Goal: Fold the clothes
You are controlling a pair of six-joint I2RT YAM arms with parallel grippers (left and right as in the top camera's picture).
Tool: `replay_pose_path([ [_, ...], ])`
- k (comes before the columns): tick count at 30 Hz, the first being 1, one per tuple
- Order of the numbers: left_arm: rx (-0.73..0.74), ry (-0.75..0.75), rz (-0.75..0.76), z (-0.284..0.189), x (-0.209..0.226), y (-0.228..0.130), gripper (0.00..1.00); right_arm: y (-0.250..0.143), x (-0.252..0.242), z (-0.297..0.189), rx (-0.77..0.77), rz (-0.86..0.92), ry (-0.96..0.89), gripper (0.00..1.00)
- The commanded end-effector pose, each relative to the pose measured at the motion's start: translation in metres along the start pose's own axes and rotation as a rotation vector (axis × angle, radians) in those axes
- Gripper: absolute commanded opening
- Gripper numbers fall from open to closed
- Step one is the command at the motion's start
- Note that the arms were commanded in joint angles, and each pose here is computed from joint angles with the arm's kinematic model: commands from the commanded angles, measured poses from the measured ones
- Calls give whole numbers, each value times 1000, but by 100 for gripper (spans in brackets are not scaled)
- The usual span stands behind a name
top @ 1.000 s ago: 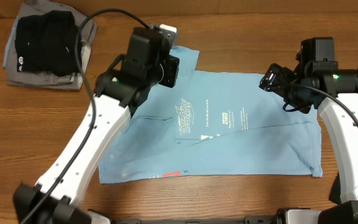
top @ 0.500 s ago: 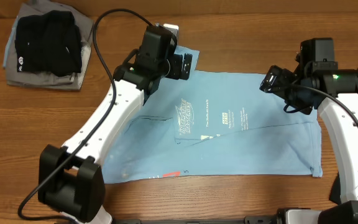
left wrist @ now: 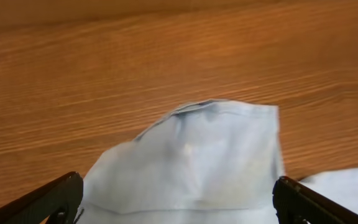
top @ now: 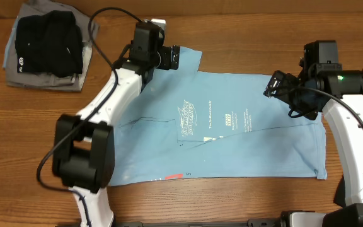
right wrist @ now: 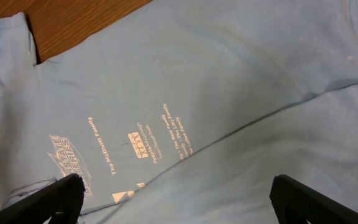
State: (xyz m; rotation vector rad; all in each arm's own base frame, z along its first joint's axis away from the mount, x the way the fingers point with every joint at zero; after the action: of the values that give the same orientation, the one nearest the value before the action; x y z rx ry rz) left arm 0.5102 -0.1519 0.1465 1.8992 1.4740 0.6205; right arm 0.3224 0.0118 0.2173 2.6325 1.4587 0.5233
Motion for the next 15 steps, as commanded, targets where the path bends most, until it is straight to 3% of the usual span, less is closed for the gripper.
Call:
replay_pose_path([
  [1,-14,-18,55,16,-1,20,100,2,-2,-2,-14,-4,-11,100],
  [7,28,-16,74,48,-1,30,100,0,-3,-2,-7,-3,-16,100],
  [15,98,-5,78,87,11,-2,100,-2,-5,-2,4,-3,-23,100],
])
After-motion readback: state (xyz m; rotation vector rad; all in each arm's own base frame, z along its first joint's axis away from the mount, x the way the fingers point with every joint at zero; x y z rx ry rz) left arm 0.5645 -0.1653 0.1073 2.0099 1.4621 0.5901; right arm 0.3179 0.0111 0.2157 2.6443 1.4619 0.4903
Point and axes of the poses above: each gripper's point midway between its finger pads, its own z axis out along the fingers, its own x axis along the line the jaws close on, y = z × x, the point moved 4 cm from there along -z, back along the fingers, and after that the axes turned 5 degrees about z, right-handed, at the moved point
